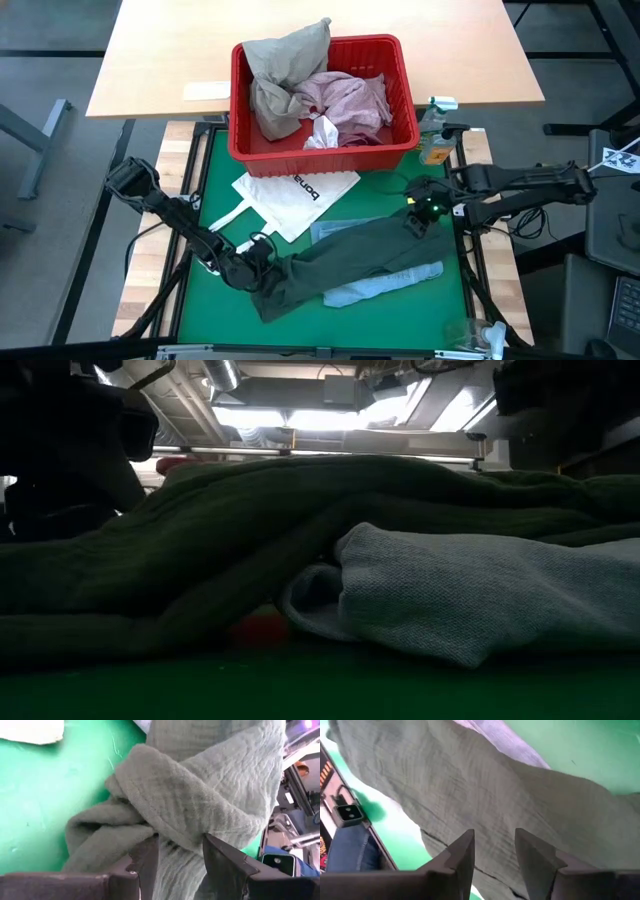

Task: Fold laundry
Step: Fold the green shirt

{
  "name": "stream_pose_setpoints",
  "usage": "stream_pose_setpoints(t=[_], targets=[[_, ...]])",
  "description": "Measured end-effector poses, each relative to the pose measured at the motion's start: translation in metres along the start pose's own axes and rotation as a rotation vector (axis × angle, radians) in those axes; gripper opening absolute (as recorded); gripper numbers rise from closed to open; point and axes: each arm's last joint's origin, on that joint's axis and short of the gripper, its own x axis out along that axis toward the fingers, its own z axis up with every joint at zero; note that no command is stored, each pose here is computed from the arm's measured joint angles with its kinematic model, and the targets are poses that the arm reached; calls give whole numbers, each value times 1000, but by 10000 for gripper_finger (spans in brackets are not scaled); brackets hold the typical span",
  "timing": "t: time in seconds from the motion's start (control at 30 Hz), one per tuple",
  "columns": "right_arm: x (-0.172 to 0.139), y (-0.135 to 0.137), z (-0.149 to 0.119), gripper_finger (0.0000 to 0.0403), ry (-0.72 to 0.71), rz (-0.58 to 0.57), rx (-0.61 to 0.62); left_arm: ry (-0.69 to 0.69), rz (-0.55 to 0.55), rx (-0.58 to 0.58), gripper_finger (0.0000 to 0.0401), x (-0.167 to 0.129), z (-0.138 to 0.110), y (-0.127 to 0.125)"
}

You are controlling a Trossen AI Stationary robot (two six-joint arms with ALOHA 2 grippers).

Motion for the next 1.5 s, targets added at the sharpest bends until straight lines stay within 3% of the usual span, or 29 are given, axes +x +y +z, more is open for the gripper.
stream_pose_setpoints(t=[0.6,0.73,1.0,1.5], targets=[[36,-4,8,140,39,-112,-93,-47,5,55,144,0,2,0],[46,-3,11,140,71,-149,-108,-48,5,55,117,0,2,0],[67,-4,15,140,140,-213,-95,-42,-5,58,7,-1,-1,-2],[77,-5,17,140,179,-243,-111,33,-105,34,1,-19,-25,-13]])
